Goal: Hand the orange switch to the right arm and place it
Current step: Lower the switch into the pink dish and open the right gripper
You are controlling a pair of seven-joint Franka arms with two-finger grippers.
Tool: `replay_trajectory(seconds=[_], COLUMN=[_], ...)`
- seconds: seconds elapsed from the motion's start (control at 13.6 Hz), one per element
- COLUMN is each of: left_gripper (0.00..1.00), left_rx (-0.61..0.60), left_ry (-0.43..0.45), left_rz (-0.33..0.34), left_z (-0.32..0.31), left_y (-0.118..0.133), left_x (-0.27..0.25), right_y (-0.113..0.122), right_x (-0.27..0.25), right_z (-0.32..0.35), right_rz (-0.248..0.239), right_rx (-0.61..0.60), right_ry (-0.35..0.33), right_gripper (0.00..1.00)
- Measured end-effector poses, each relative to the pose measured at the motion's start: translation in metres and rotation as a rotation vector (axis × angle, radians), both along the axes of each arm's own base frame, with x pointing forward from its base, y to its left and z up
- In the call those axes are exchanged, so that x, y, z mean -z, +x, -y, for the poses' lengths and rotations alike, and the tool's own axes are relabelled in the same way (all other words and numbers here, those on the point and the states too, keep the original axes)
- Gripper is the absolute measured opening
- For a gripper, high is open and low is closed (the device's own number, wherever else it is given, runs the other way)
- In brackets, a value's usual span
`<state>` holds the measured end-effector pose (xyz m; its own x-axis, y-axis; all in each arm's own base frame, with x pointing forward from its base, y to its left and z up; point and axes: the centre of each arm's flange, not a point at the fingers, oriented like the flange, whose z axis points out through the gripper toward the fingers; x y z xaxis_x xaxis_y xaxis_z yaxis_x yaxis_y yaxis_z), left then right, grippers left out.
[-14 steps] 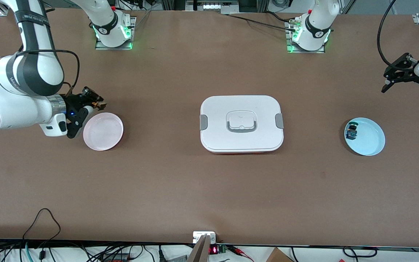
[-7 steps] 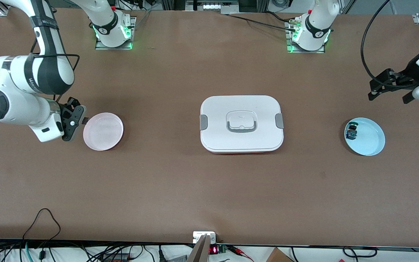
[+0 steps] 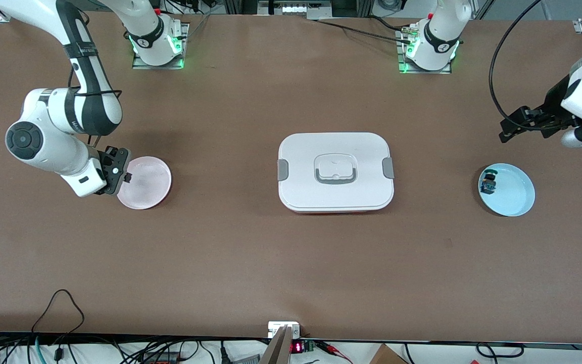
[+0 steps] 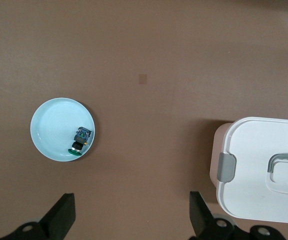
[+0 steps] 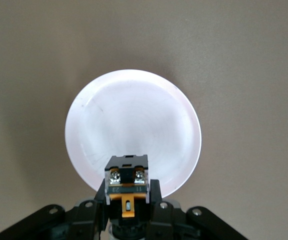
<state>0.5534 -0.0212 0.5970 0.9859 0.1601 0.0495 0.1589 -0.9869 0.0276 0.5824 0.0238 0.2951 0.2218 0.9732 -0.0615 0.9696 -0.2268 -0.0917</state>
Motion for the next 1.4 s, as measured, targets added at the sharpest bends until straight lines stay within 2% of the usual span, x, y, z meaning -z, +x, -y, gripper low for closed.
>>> replay_trajectory(seconds=[0.29,0.66,0.88,1.4], left_gripper=[1.0,1.0,1.0,1.0], left_rx=[-0.019,-0.008,-0.003,0.002], left_ry=[0.0,0.0,-0.001,0.002], left_rz=[0.019,0.013,0.009,0.007], left_z=[-0.01,-0.005,-0.002,0.0], left_y=[-0.002,-0.002,0.002,0.001], left_x=[-0.009,-0.015,-0.012,-0.016], right_y=[-0.011,-0.013,-0.018,-0.036], right_x=[0.027,0.062,0.081,0.109], right_z=[-0.002,-0.013,-0.013,-0.009], right_rz=[0.013,0.013,-0.001,0.025], right_rx=[-0.024,-0.146,-0.152,-0.152], right_ry=[0.001,0.008,0.005,0.002], right_gripper=[0.33,0.33,0.33,0.33])
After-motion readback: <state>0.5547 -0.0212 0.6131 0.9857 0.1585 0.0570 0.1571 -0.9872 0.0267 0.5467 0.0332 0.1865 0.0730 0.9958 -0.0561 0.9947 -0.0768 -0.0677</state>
